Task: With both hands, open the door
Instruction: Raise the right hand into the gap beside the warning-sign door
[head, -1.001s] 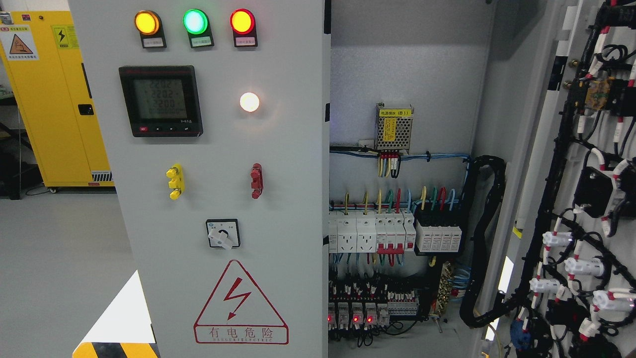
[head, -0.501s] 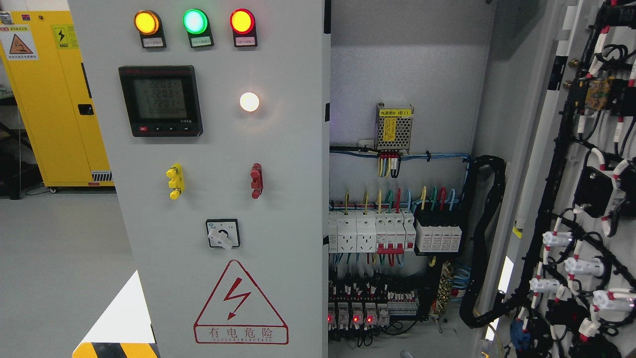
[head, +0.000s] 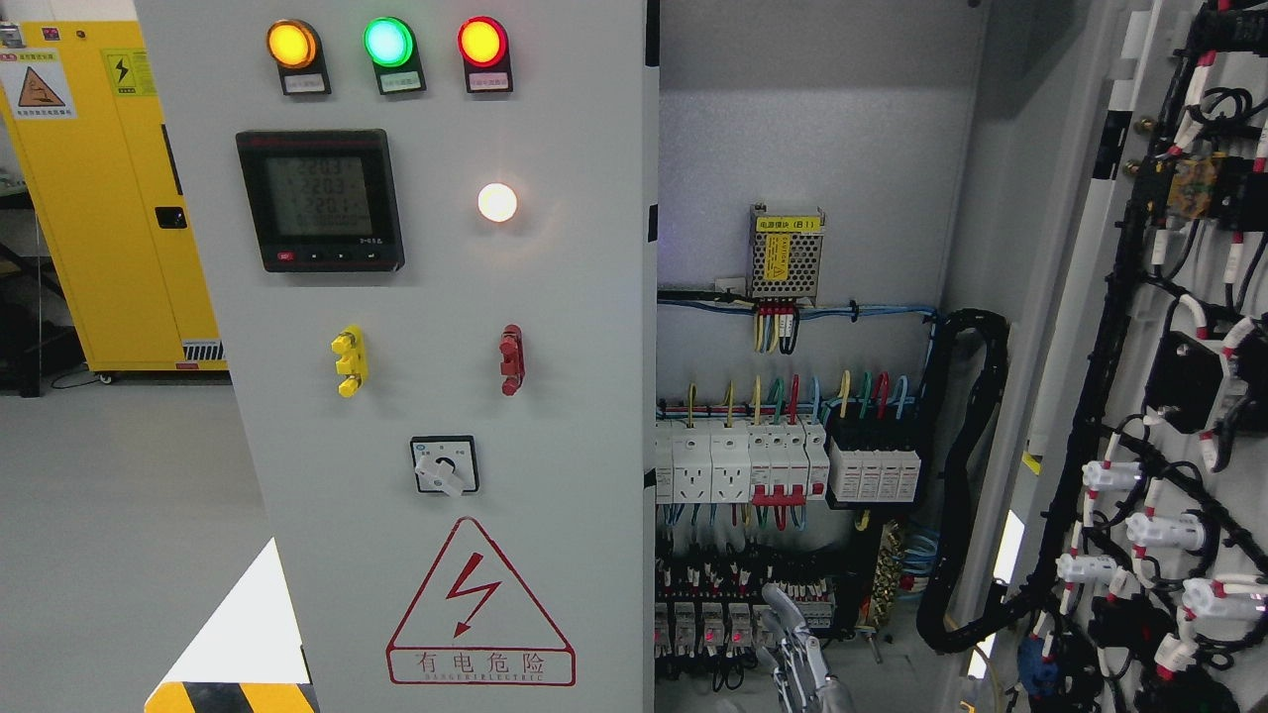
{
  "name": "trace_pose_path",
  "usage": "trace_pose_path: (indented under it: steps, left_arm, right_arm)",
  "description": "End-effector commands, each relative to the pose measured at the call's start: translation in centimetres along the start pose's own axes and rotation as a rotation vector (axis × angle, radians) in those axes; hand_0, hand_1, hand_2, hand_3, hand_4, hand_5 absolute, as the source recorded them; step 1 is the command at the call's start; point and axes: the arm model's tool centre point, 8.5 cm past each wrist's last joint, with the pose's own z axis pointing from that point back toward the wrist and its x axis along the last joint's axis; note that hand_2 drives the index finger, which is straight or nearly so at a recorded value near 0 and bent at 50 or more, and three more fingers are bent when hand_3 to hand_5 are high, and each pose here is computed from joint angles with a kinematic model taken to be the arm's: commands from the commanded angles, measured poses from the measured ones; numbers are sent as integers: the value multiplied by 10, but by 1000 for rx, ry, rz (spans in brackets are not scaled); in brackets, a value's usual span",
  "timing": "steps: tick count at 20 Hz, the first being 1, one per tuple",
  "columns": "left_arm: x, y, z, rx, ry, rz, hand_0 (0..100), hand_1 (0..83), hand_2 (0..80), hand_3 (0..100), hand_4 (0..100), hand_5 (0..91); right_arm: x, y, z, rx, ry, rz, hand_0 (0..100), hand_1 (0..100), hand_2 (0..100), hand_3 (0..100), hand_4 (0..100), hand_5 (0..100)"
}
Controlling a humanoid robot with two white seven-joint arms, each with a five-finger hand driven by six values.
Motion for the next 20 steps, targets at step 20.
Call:
trace_pose_path:
  steps: [20]
  left_arm:
    - [4,-22,-5,-37,-19,4,120,556,0,0,0,0]
  right_arm:
    - [43,-2,-144,35,-47,91,0,500,40,0,0,0]
